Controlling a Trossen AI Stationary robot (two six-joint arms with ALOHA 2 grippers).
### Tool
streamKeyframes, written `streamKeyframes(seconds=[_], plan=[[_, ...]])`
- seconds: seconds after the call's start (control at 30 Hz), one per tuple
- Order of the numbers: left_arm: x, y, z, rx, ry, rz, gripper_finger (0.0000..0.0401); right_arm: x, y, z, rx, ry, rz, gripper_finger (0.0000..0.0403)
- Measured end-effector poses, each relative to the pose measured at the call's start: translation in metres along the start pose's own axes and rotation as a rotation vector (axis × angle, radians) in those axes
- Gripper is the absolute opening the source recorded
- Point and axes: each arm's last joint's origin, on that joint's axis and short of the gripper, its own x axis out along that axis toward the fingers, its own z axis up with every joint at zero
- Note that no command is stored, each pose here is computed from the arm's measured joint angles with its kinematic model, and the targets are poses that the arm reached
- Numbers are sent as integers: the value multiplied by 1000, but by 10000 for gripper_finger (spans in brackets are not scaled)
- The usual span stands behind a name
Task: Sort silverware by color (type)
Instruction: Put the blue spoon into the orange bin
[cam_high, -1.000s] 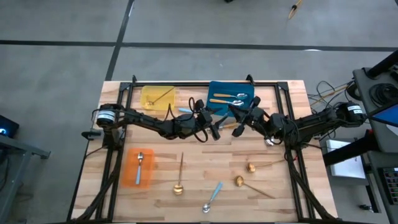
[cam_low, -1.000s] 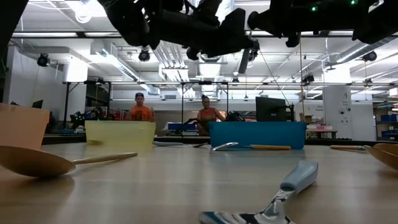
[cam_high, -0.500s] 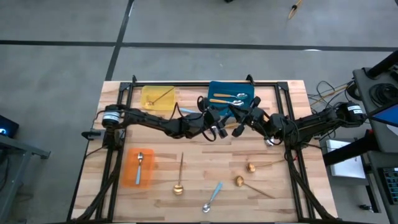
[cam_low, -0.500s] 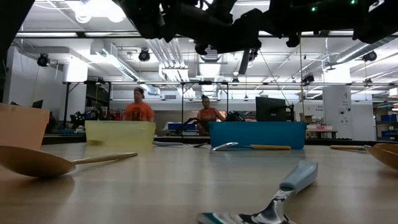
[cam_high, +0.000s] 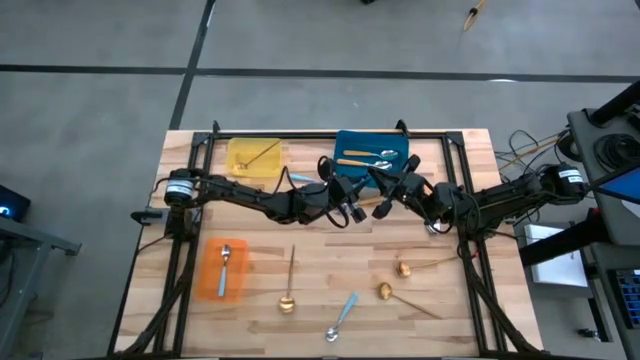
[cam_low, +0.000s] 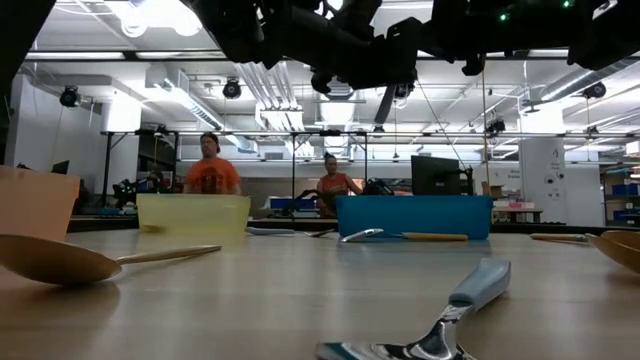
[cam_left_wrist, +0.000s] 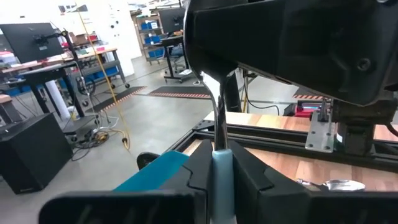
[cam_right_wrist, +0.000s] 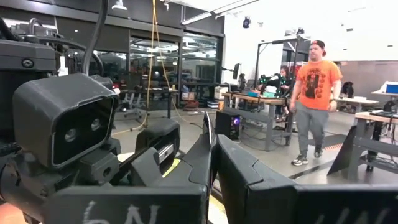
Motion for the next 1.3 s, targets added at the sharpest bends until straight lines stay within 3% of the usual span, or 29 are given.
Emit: streamKeyframes(seconds=[0.47, 0.7, 0.9, 1.0, 1.1, 1.3], plan=[[-6, 2, 3, -38, 74, -14, 15, -1, -1, 1, 17, 10, 1, 102], [-27, 13, 19, -32, 233, -30, 15, -1, -2, 7, -15, 57, 7, 138], [-67, 38, 41, -47, 454, -15, 15, 4, 1, 11, -46, 121, 22, 146], [-91, 55, 55, -142, 552, -13, 15, 7, 2, 14, -67, 153, 28, 142], [-117, 67, 65, -307, 666, -38, 15, 9, 3, 15, -81, 166, 31, 137], [-176, 60, 61, -513, 998, 0, 15, 10, 3, 18, -97, 156, 31, 132]])
